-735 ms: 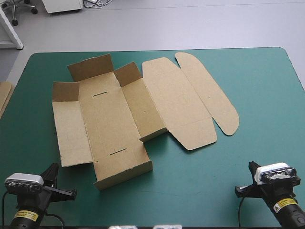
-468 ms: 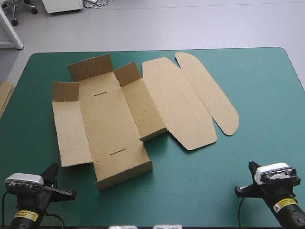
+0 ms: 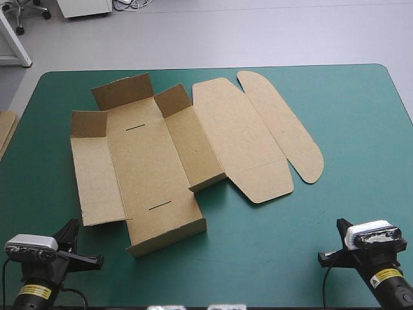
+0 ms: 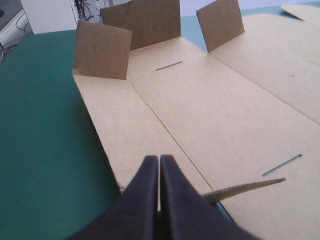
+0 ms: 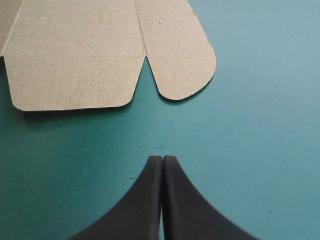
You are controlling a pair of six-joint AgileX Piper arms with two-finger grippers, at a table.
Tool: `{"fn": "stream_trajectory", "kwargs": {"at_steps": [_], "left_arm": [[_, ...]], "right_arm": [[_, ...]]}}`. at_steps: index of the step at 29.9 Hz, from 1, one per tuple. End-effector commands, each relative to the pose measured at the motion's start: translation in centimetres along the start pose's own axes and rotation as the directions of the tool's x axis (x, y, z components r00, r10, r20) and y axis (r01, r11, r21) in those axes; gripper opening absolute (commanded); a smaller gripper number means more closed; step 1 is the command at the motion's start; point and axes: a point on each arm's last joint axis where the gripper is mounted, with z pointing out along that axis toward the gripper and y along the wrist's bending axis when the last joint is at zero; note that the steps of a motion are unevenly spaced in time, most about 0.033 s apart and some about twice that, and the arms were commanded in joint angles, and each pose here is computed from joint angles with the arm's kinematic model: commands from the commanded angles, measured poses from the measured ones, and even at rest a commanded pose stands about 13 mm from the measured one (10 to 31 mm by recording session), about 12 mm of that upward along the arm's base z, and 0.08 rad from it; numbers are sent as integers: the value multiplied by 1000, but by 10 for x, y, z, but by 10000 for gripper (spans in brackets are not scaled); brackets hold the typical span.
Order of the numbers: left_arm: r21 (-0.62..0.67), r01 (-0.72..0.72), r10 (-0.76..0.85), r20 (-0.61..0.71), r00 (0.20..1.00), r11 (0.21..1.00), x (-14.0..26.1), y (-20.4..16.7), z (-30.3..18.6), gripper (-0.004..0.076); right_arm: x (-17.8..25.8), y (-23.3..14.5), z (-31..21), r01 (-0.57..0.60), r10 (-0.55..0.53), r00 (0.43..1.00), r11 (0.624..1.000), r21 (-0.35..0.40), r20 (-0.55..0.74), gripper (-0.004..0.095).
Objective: Fold the box
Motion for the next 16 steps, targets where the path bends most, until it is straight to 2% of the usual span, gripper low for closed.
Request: {"fn": "stream_trajectory", "kwargs": {"at_steps": [1,4,6,7,9,12,16], "left_arm": [[10,50,-51,147,988,999,-22,0,-5,125],[30,82,-86,181,980,996,-34,0,-10,377],[36,84,-89,183,979,996,-48,1,-16,527],[35,78,-83,179,980,996,-56,1,-19,576],[34,67,-72,166,984,997,-75,3,-25,577],[47,96,-100,98,990,994,-109,5,-26,526],[20,187,-185,-82,979,982,-146,10,-5,522]], "right_arm": [[-16,0,-3,14,-14,995,1000,1,102,-20],[-16,0,-3,14,-14,994,1000,1,104,-20],[-16,0,-3,14,-14,994,1000,1,104,-20],[-16,0,-3,14,-14,994,1000,1,104,-20],[-16,0,-3,14,-14,994,1000,1,106,-20],[-17,0,-3,14,-14,993,1000,0,114,-20],[-17,0,-3,10,-10,993,1000,-2,118,-20]]}}
